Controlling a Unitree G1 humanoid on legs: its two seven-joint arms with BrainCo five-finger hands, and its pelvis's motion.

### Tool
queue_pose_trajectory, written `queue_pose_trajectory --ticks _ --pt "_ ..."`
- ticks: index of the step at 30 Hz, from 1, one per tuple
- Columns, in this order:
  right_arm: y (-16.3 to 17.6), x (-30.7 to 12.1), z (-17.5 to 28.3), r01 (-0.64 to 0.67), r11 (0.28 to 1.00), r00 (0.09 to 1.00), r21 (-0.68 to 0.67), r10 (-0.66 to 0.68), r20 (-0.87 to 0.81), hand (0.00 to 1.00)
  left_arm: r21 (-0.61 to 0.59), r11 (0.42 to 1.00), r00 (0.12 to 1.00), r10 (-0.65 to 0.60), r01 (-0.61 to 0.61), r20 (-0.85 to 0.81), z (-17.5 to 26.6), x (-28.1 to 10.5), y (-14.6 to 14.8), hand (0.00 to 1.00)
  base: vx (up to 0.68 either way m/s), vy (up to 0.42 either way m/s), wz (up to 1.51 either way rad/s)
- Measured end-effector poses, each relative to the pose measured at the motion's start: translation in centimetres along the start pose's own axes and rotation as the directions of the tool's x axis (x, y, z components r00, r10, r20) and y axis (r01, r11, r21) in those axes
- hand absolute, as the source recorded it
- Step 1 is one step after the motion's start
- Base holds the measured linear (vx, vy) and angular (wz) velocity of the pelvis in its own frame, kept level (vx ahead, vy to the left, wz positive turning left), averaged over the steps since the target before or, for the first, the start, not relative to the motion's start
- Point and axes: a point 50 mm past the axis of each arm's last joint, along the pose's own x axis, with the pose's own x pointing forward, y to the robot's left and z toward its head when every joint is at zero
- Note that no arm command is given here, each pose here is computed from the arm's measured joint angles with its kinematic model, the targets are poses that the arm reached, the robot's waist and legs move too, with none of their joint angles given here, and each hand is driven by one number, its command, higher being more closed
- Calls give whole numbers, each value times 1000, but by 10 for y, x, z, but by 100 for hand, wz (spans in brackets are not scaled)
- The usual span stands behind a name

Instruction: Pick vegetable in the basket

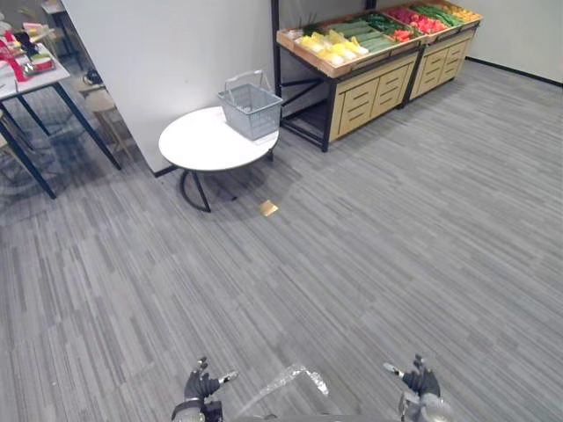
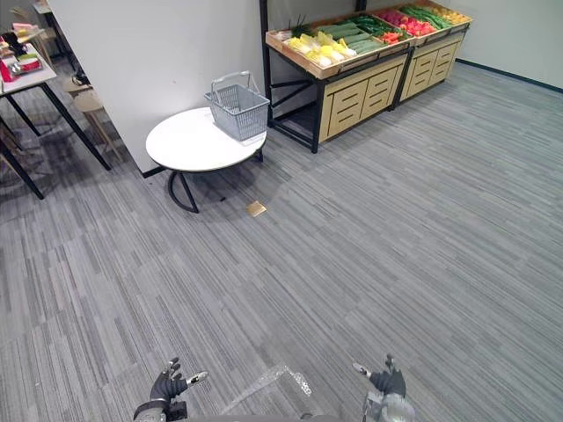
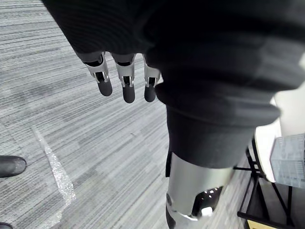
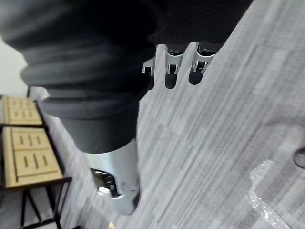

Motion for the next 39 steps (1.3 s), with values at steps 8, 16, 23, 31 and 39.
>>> queue_pose_trajectory --ticks 8,16,23,31,39 --pt "-2 6 27 -22 988 992 -152 40 117 0 20 1000 994 15 -17 107 22 2 6 0 69 36 3" --pt "-3 7 28 -18 993 993 -118 31 113 0 6 1000 994 26 -27 105 21 -1 7 0 -34 7 3" --pt "-6 9 32 13 997 993 -73 -4 121 0 -44 997 988 62 -57 144 26 -7 13 0 -51 19 -8" --pt "3 6 44 1 999 986 -45 7 169 0 -107 990 978 108 -90 177 36 -8 14 0 191 77 2" --pt "0 8 60 3 998 974 -60 11 227 0 -93 995 963 69 -46 261 66 4 3 0 583 -49 51"
